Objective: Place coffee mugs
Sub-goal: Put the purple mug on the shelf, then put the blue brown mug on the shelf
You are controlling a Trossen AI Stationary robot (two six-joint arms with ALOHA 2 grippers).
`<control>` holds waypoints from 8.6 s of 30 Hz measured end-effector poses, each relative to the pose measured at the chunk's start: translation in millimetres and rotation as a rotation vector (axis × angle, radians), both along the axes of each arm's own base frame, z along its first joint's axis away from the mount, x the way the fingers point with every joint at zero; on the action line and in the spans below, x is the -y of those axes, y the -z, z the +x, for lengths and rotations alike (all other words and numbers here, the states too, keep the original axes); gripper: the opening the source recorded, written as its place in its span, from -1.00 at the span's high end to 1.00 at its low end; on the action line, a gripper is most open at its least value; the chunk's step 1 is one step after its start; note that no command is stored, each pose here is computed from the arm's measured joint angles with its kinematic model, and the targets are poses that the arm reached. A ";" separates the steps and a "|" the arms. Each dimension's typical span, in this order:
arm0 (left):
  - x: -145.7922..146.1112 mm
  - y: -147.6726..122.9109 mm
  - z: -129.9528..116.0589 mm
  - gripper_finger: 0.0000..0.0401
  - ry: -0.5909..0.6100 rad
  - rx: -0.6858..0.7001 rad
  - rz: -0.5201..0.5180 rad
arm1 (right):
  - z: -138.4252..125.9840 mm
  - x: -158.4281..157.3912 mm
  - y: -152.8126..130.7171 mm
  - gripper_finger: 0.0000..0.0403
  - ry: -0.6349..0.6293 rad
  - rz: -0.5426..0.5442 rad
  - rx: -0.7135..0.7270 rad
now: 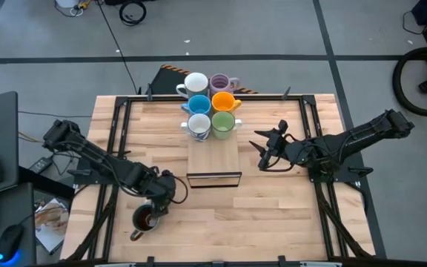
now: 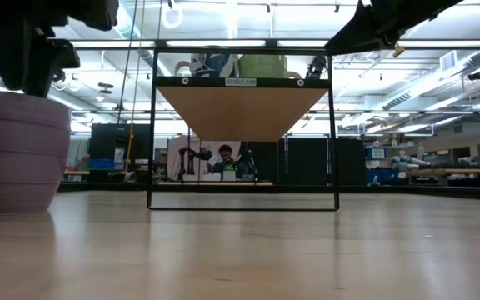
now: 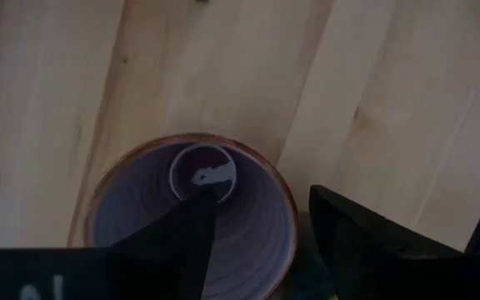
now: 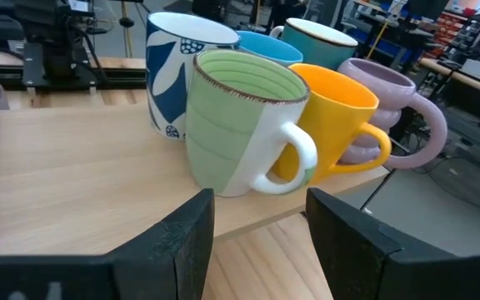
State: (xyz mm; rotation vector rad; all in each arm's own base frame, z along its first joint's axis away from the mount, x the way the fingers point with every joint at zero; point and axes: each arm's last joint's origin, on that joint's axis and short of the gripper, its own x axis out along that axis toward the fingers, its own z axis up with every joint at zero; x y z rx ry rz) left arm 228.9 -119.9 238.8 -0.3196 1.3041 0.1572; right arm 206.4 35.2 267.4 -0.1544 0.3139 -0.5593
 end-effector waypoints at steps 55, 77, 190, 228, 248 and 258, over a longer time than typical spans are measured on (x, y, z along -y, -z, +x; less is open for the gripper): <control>-38.9 -88.5 22.2 0.88 0.097 0.020 0.308 | 0.5 -1.7 0.5 0.02 -0.032 0.043 0.014; -42.2 -136.8 90.8 0.88 0.345 0.145 0.382 | 0.6 -1.9 0.5 0.02 -0.032 0.060 0.023; 23.3 10.7 -79.5 0.06 -0.126 -0.048 -0.109 | 3.6 -2.3 -5.1 0.02 -0.134 -0.029 0.005; 9.6 0.5 74.9 0.80 0.056 0.145 -0.117 | 0.6 -11.2 -1.1 0.02 -0.175 -0.008 -0.023; 8.3 15.4 103.9 0.77 0.133 -0.001 -0.064 | -5.8 -27.8 3.3 0.02 -0.228 0.043 -0.037; 32.4 -14.6 84.7 0.76 0.166 -0.038 -0.092 | -5.5 -25.6 27.6 0.02 -0.155 0.144 -0.180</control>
